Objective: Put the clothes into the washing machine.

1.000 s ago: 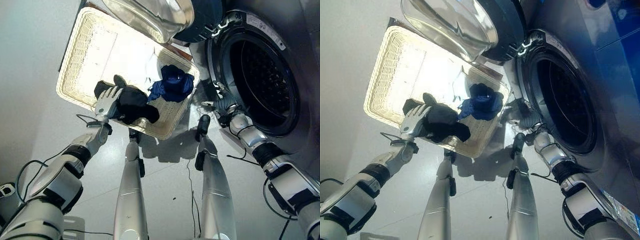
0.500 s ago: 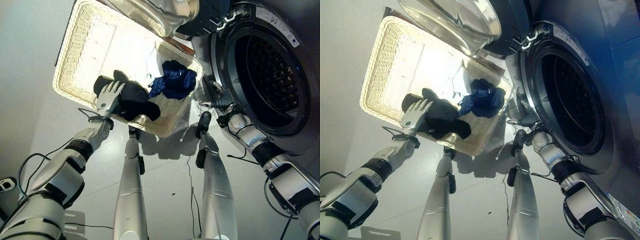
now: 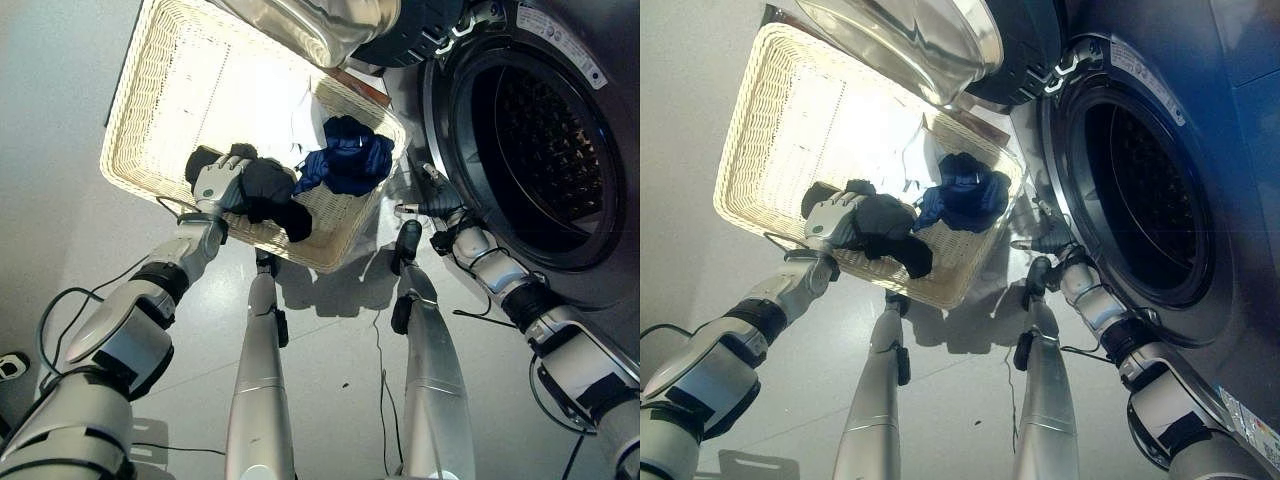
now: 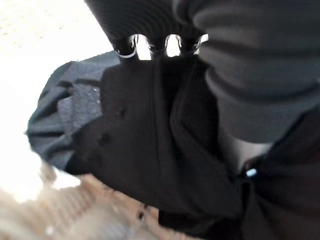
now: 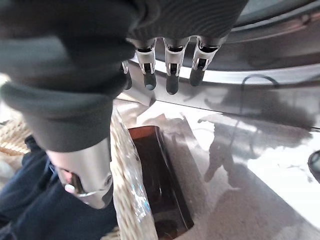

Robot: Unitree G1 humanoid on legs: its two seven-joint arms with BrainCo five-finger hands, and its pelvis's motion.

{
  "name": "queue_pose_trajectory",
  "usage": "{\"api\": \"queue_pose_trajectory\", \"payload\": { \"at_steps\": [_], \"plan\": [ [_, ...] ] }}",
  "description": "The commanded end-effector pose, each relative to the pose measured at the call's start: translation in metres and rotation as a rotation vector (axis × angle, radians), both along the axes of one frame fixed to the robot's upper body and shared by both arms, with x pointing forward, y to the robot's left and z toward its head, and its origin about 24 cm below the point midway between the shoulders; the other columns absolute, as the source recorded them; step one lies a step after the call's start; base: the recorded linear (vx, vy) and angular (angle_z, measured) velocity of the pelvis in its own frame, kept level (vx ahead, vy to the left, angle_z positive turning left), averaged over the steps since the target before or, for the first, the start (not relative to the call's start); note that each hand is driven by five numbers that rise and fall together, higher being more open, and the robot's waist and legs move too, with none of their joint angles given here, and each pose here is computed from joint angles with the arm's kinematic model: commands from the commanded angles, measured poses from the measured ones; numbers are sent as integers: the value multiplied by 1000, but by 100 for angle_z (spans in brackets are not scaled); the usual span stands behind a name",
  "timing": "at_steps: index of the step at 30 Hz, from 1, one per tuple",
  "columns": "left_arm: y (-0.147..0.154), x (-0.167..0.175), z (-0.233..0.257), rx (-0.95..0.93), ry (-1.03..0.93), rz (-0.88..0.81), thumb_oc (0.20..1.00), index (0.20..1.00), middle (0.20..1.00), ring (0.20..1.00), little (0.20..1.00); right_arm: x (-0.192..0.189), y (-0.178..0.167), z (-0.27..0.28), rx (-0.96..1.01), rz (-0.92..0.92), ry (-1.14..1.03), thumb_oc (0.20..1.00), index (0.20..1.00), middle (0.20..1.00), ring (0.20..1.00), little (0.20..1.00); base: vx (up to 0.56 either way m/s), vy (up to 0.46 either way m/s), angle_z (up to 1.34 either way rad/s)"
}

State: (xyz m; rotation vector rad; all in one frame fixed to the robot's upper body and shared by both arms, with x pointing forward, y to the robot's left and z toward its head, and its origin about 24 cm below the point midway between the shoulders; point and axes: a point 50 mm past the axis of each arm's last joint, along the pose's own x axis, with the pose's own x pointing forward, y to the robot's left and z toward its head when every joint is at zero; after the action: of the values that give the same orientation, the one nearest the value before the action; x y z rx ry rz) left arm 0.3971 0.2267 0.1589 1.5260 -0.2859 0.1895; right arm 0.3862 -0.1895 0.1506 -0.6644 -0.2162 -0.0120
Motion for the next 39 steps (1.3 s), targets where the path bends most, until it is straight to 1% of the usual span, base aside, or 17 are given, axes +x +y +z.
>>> {"api": "queue_pose_trajectory", "payload": {
  "at_steps": [1, 9, 12, 14, 16, 20, 22, 24, 26, 29, 30, 31, 33, 34, 35, 36, 39],
  "plan": [
    [0, -6, -38, -6, 165, 28, 200, 200, 200, 200, 200, -4, 6, 11, -1, 37, -78, 1000, 1000, 1000, 1000, 1000, 0, 0, 0],
    [-4, -6, -35, -81, 125, 10, 200, 200, 200, 200, 200, -5, 11, 15, 48, 53, -89, 1000, 1000, 1000, 1000, 1000, 0, 0, 0],
    [-5, -9, -24, -331, -17, -22, 200, 200, 200, 200, 200, -9, 13, 14, 291, 117, -59, 1000, 1000, 1000, 1000, 1000, 2, -11, 0],
    [-5, -9, -23, -348, -31, -27, 200, 200, 200, 200, 200, -10, 14, 14, 308, 121, -59, 1000, 1000, 1000, 1000, 1000, 0, 0, 0],
    [-8, -14, -7, -520, -176, -85, 200, 200, 200, 200, 200, -15, 15, 13, 464, 174, -52, 1000, 1000, 1000, 1000, 1000, 0, 0, 0],
    [-24, -27, 14, -632, -376, -232, 200, 200, 200, 200, 200, -26, 20, 16, 630, 255, -71, 1000, 1000, 1000, 1000, 1000, 0, 0, 0],
    [-28, -32, 18, -641, -430, -276, 200, 200, 200, 200, 200, -29, 22, 17, 663, 280, -75, 1000, 1000, 1000, 1000, 1000, 0, 0, 0],
    [-41, -44, 36, -635, -544, -385, 200, 200, 200, 200, 200, -37, 30, 22, 742, 358, -78, 1000, 1000, 1000, 1000, 1000, 0, -35, 0],
    [-42, -45, 37, -638, -555, -397, 200, 200, 200, 200, 200, -38, 30, 22, 753, 370, -78, 1000, 1000, 1000, 1000, 1000, 2, -18, 0],
    [-58, -62, 64, -638, -677, -545, 200, 200, 200, 200, 200, -49, 45, 27, 865, 483, -73, 1000, 1000, 1000, 1000, 1000, 10, -61, 0],
    [-58, -62, 64, -638, -677, -545, 200, 200, 200, 200, 200, -49, 45, 27, 865, 483, -73, 1000, 1000, 1000, 1000, 1000, 16, -81, 0],
    [-67, -70, 73, -628, -714, -616, 200, 200, 200, 200, 200, -54, 53, 31, 923, 546, -74, 1000, 1000, 1000, 1000, 1000, 12, -55, 0],
    [-67, -70, 73, -628, -714, -616, 200, 200, 200, 200, 200, -54, 53, 31, 923, 546, -74, 1000, 1000, 1000, 1000, 1000, 11, -49, 0],
    [-76, -76, 82, -606, -743, -675, 200, 200, 200, 200, 200, -59, 61, 38, 946, 614, -84, 1000, 1000, 1000, 1000, 1000, 11, -43, 1],
    [-76, -76, 82, -606, -742, -675, 200, 200, 200, 200, 200, -59, 61, 38, 946, 614, -84, 1000, 1000, 1000, 1000, 1000, 24, -79, 0],
    [-84, -82, 89, -600, -766, -733, 200, 200, 200, 200, 200, -65, 71, 47, 945, 689, -98, 1000, 1000, 1000, 1000, 1000, 13, -36, 0],
    [-85, -83, 90, -600, -768, -741, 200, 200, 200, 200, 200, -66, 72, 48, 946, 700, -100, 1000, 1000, 1000, 1000, 1000, 9, -30, 0]
  ]
}}
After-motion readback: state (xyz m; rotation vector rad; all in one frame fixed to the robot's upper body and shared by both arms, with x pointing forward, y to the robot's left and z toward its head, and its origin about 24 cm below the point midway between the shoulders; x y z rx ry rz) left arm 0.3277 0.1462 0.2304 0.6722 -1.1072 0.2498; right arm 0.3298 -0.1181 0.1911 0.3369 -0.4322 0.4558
